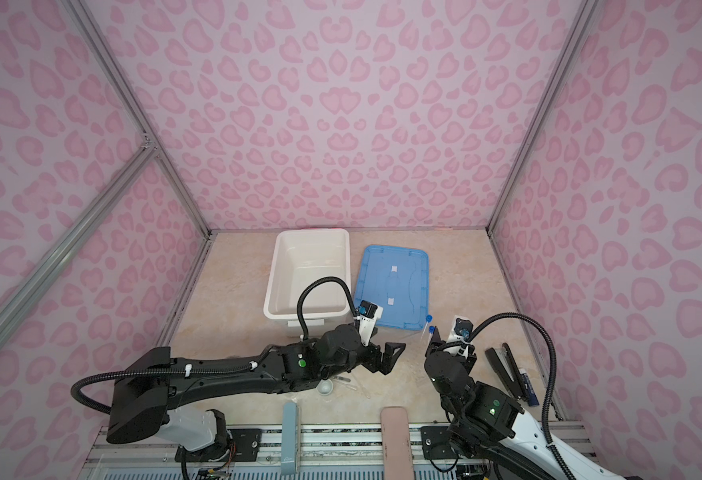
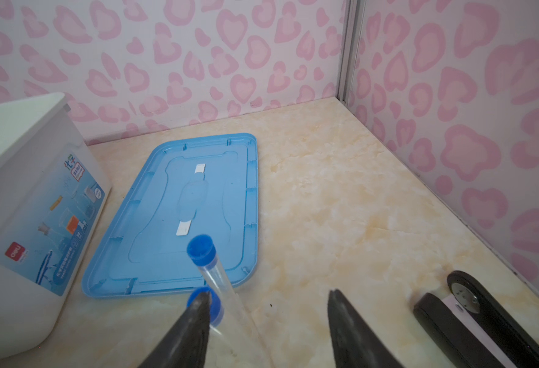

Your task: Organize the chemistry lab equipment

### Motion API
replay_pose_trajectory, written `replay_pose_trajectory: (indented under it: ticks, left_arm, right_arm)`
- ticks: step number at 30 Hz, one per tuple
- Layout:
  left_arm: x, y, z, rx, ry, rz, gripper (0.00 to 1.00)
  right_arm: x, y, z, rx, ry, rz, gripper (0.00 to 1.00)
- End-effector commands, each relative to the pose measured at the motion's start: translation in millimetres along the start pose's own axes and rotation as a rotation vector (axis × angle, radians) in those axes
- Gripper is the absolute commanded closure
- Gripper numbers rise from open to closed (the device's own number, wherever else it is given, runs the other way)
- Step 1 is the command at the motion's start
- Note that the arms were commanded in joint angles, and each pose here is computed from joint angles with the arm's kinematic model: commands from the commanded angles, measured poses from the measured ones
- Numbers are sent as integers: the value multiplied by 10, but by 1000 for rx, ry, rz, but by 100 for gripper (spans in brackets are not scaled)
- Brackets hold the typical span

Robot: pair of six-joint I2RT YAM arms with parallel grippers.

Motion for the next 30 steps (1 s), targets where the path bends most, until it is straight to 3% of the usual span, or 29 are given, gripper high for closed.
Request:
replay_pose_trajectory:
  ticks: [1,8,12,15,22,27,30]
  left_arm:
    - [-100,-85,210,-2,-56,-21,3]
    - [-312,-122,449,13,-95,-7,4]
    - [-542,-122,721,18,-137,15,0]
    - [-731,-12,963,5,-150,68,3]
    - [-1256,758,1415,-124,-116,304,0]
    - [-1586,1443,1474,-132,-53,621,11]
    - [-1630,1847,1407,-185,36,713,18]
  right_arm:
    - [-58,-47,173,17,-38,-22,35]
    - [-206,130,606,54,-87,96,19]
    - [-310,306,905,68,-101,191,9]
    - [-382,494,1134,51,-119,278,2]
    - [-388,1056,1506,-81,-84,417,2]
    - [-238,1470,1542,-146,-4,519,2]
    - [-89,1617,1470,-170,72,534,2]
Point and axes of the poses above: each gripper's point midway between its finger pads, its own x axis out along the fingers, its own y axis along the line the jaws close on, z = x × y, the point moved 3 cm from there along -x, back along the fingers, and after that the axes turned 1 degree about x, right-handed, at the moved point
